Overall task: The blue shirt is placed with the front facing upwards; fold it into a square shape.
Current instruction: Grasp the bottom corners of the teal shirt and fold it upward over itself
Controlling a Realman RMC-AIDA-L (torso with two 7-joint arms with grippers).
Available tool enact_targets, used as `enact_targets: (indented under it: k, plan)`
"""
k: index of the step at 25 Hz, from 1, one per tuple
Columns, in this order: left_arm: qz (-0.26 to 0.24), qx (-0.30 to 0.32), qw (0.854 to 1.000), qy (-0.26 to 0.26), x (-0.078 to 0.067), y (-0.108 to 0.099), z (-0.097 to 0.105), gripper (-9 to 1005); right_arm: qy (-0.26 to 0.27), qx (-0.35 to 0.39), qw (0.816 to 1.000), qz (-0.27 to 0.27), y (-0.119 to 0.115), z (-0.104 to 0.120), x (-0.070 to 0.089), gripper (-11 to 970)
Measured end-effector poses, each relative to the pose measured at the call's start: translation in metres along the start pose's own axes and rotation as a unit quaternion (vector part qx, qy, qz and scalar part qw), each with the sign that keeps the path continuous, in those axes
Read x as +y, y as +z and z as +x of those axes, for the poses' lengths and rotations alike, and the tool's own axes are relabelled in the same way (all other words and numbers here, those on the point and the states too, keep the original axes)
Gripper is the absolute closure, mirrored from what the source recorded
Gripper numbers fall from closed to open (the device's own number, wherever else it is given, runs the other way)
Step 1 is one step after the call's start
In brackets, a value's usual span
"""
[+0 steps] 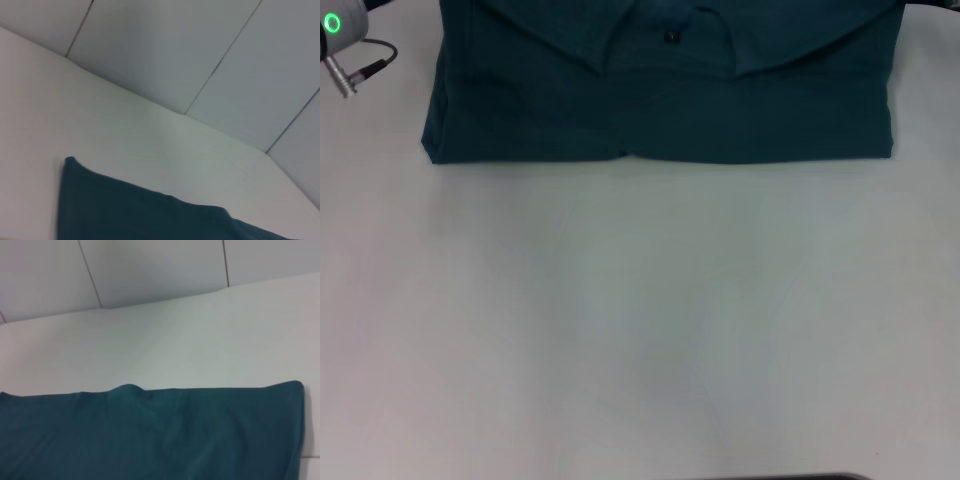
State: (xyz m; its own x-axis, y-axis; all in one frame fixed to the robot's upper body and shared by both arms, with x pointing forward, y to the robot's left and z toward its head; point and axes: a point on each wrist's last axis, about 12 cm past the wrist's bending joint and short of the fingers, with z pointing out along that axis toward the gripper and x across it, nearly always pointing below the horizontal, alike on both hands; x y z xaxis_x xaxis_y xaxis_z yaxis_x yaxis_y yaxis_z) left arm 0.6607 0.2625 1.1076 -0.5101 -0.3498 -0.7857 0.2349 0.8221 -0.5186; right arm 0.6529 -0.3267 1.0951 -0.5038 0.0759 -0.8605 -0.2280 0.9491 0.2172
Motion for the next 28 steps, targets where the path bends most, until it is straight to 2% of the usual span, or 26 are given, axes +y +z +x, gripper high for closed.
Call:
enact_targets:
  k: [5, 16, 18, 22, 27, 28]
  plan:
    - [-0.008, -0.001, 1.0, -0.006, 0.001, 0.0, 0.008, 995, -0.006, 0.008, 1.0, 0.008, 0.002, 0.007, 0.001, 932]
    - [-0.018, 0.002, 1.0, 0.005, 0.003, 0.0, 0.017, 854, -0.033, 0.026, 0.999, 0.032, 0.009, 0.013, 0.005, 879]
    - [-0.02, 0.001, 1.0, 0.005, 0.004, -0.001, 0.017, 778, -0.038, 0.029, 0.998, 0.035, 0.01, 0.013, 0.006, 867]
    - [-0.022, 0.0, 1.0, 0.003, 0.005, -0.002, 0.018, 625, -0.047, 0.029, 0.998, 0.037, 0.01, 0.012, 0.006, 627]
    - [-0.023, -0.001, 1.0, 0.003, 0.006, -0.002, 0.018, 417, -0.049, 0.027, 0.998, 0.04, 0.009, 0.009, 0.003, 458]
    - [-0.023, -0.001, 1.0, 0.003, 0.005, -0.002, 0.018, 418, -0.048, 0.027, 0.998, 0.041, 0.008, 0.009, 0.002, 425]
